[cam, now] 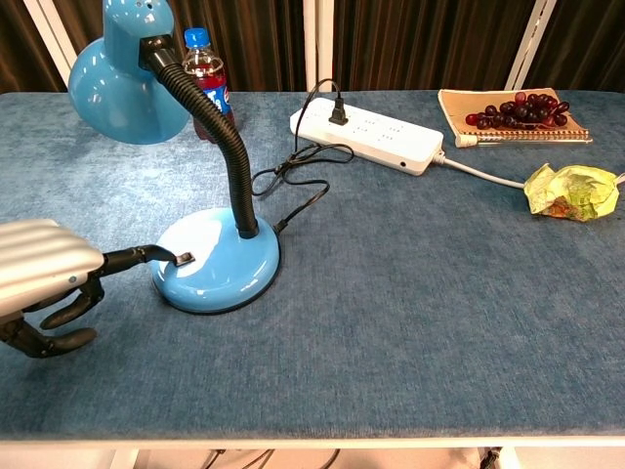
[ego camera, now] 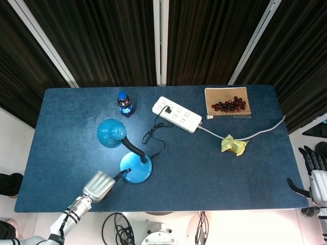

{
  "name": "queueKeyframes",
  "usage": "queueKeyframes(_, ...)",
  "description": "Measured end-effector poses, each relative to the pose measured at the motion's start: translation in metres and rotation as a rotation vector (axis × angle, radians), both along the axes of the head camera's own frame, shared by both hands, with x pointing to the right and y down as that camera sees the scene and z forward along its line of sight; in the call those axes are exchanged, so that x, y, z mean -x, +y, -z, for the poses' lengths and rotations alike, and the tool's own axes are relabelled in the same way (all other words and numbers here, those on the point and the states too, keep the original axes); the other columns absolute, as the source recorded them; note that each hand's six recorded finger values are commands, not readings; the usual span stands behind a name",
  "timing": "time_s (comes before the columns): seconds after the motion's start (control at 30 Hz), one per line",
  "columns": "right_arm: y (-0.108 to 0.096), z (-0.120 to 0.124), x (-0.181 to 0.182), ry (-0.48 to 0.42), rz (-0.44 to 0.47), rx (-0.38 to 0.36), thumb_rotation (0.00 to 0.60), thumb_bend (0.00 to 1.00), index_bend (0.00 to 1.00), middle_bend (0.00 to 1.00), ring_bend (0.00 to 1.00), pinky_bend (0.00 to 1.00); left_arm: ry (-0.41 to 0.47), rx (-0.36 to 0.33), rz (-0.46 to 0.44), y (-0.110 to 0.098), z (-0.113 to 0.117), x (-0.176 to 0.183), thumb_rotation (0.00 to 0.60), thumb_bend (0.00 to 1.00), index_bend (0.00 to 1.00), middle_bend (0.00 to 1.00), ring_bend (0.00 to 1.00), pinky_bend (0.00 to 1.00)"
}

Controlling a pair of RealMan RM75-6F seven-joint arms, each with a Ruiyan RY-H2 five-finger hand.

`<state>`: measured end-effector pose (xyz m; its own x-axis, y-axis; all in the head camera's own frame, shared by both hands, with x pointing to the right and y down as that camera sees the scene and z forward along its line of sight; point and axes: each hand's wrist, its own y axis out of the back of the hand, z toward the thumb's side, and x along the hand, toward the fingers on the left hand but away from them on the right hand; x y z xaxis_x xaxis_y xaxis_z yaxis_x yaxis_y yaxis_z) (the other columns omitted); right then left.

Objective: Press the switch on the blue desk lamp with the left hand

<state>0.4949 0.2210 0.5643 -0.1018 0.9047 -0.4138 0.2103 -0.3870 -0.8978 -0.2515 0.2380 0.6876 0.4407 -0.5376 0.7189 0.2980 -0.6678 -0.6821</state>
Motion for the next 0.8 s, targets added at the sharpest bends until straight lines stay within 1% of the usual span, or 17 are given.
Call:
queueKeyframes(0.1, 0.000, 0.000, 0.000, 0.001, 0.000, 0.002, 0.600, 0.20, 0.00, 0.00, 0.00, 0.00, 0.007, -0.009, 0.013, -0.002, 0.002, 0.001, 0.600, 0.40, 0.70, 0.76, 0.76, 0.78)
queueKeyframes(0.17, 0.000, 0.000, 0.000, 0.001, -0.001, 0.004, 0.600, 0.20, 0.00, 0.00, 0.00, 0.00, 0.019, -0.016, 0.028, -0.004, 0.004, 0.001, 0.600, 0.40, 0.64, 0.76, 0.76, 0.78)
queueKeyframes(0.23, 0.000, 0.000, 0.001, 0.001, -0.001, 0.004, 0.600, 0.20, 0.00, 0.00, 0.00, 0.00, 0.036, -0.028, 0.048, -0.007, 0.007, 0.001, 0.600, 0.40, 0.56, 0.76, 0.76, 0.78)
queueKeyframes(0.3, 0.000, 0.000, 0.001, 0.001, -0.001, 0.005, 0.600, 0.21, 0.00, 0.00, 0.00, 0.00, 0.064, -0.054, 0.074, -0.012, 0.012, 0.001, 0.600, 0.40, 0.49, 0.76, 0.76, 0.78)
queueKeyframes(0.33, 0.000, -0.001, 0.001, 0.001, -0.001, 0.005, 0.600, 0.21, 0.00, 0.00, 0.00, 0.00, 0.078, -0.067, 0.087, -0.014, 0.014, 0.002, 0.600, 0.40, 0.44, 0.76, 0.76, 0.78)
queueKeyframes(0.43, 0.000, 0.000, 0.002, 0.000, 0.001, 0.005, 0.600, 0.21, 0.00, 0.00, 0.00, 0.00, 0.128, -0.113, 0.136, -0.022, 0.023, 0.003, 0.600, 0.40, 0.33, 0.76, 0.76, 0.78)
queueKeyframes(0.5, 0.000, 0.000, 0.002, 0.000, 0.001, 0.005, 0.600, 0.21, 0.00, 0.00, 0.00, 0.00, 0.154, -0.154, 0.169, -0.029, 0.030, 0.006, 0.600, 0.39, 0.30, 0.76, 0.76, 0.77)
queueKeyframes(0.57, 0.000, 0.000, 0.002, -0.001, 0.000, 0.003, 0.600, 0.21, 0.00, 0.00, 0.00, 0.00, 0.172, -0.207, 0.205, -0.037, 0.037, 0.012, 0.600, 0.37, 0.29, 0.72, 0.72, 0.73)
queueKeyframes(0.6, 0.000, 0.000, 0.001, -0.001, -0.001, 0.002, 0.600, 0.21, 0.00, 0.00, 0.00, 0.00, 0.179, -0.234, 0.224, -0.041, 0.041, 0.016, 0.600, 0.35, 0.29, 0.69, 0.69, 0.71)
queueKeyframes(0.67, 0.000, 0.001, 0.001, -0.003, -0.003, -0.001, 0.600, 0.21, 0.00, 0.00, 0.00, 0.00, 0.193, -0.300, 0.276, -0.050, 0.050, 0.026, 0.600, 0.29, 0.29, 0.61, 0.60, 0.62)
queueKeyframes(0.7, 0.000, 0.001, 0.001, -0.003, -0.004, -0.003, 0.600, 0.21, 0.00, 0.00, 0.00, 0.00, 0.195, -0.331, 0.300, -0.053, 0.055, 0.033, 0.600, 0.24, 0.29, 0.54, 0.51, 0.55)
queueKeyframes(0.73, 0.000, 0.002, 0.001, -0.004, -0.004, -0.006, 0.600, 0.21, 0.00, 0.00, 0.00, 0.00, 0.195, -0.362, 0.323, -0.057, 0.059, 0.040, 0.600, 0.18, 0.27, 0.43, 0.38, 0.46)
queueKeyframes(0.77, -0.001, 0.002, 0.001, -0.004, -0.004, -0.009, 0.600, 0.21, 0.00, 0.00, 0.00, 0.00, 0.186, -0.403, 0.355, -0.061, 0.065, 0.051, 0.600, 0.14, 0.25, 0.36, 0.29, 0.40)
queueKeyframes(0.8, -0.001, 0.003, 0.001, -0.004, -0.003, -0.012, 0.600, 0.21, 0.00, 0.00, 0.00, 0.00, 0.173, -0.429, 0.377, -0.062, 0.069, 0.061, 0.600, 0.09, 0.21, 0.25, 0.17, 0.30)
